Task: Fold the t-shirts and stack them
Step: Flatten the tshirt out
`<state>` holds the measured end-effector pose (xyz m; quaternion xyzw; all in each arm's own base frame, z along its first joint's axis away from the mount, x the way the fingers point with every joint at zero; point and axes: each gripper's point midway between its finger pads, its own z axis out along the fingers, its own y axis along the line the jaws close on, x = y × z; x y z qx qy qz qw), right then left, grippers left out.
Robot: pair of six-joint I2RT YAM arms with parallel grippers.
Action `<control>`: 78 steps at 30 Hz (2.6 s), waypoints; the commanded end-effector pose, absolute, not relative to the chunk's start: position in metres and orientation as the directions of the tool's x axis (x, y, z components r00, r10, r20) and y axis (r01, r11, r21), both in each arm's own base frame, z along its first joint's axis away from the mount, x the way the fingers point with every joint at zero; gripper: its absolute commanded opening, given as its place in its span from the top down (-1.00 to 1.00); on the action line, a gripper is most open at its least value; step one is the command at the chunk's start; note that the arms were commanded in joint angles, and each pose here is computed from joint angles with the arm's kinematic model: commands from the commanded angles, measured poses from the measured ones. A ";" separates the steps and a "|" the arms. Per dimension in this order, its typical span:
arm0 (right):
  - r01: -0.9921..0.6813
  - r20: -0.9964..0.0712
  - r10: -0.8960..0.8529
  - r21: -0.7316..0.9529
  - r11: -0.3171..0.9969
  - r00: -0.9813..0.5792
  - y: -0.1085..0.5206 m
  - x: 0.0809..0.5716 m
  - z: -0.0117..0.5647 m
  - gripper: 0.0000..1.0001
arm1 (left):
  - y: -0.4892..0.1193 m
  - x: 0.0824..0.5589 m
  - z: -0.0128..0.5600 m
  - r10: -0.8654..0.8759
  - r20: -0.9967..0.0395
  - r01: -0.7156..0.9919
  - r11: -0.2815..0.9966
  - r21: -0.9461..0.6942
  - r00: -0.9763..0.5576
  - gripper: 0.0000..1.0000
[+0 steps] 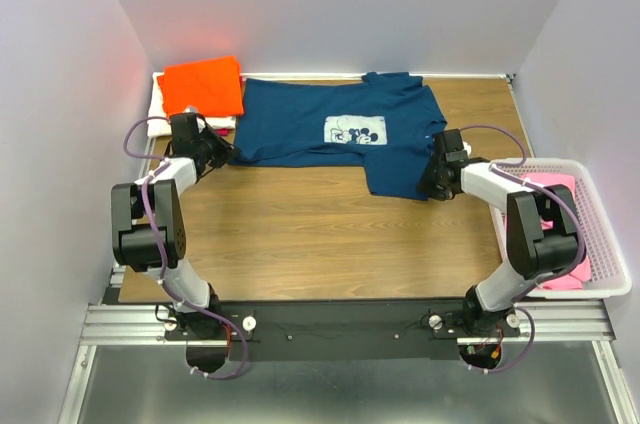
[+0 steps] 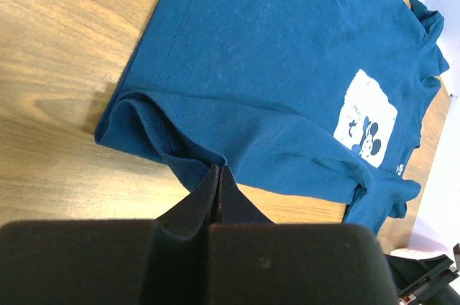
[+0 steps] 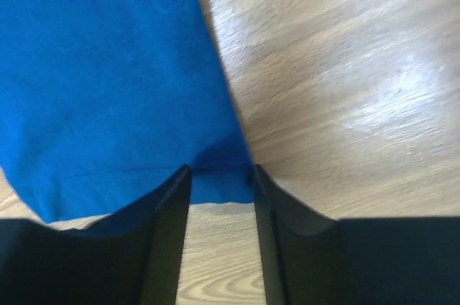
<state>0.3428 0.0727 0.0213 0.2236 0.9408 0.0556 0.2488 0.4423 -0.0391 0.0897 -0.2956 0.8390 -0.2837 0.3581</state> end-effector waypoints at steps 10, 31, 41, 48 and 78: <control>0.431 -0.432 0.473 0.198 0.880 -0.768 0.068 0.320 0.011 0.99 | -0.042 0.427 0.099 -0.672 -0.470 -0.249 0.688 -0.681 -0.573 1.00; 0.378 -0.467 0.566 0.438 0.815 -0.679 0.073 0.221 0.120 0.99 | -0.012 0.363 0.098 -0.680 -0.569 -0.371 0.731 -0.572 -0.463 1.00; 0.383 -0.444 0.613 0.504 0.774 -0.654 0.073 0.185 0.143 0.99 | 0.007 0.339 0.077 -0.680 -0.580 -0.479 0.731 -0.487 -0.448 1.00; 0.382 -0.437 0.616 0.512 0.769 -0.655 0.073 0.176 0.143 0.99 | 0.008 0.329 0.060 -0.685 -0.565 -0.504 0.725 -0.469 -0.459 0.90; 0.361 -0.560 0.531 0.393 0.846 -0.636 0.060 0.239 0.165 0.99 | 0.000 0.309 0.037 -0.719 -0.539 -0.528 0.692 -0.493 -0.439 0.34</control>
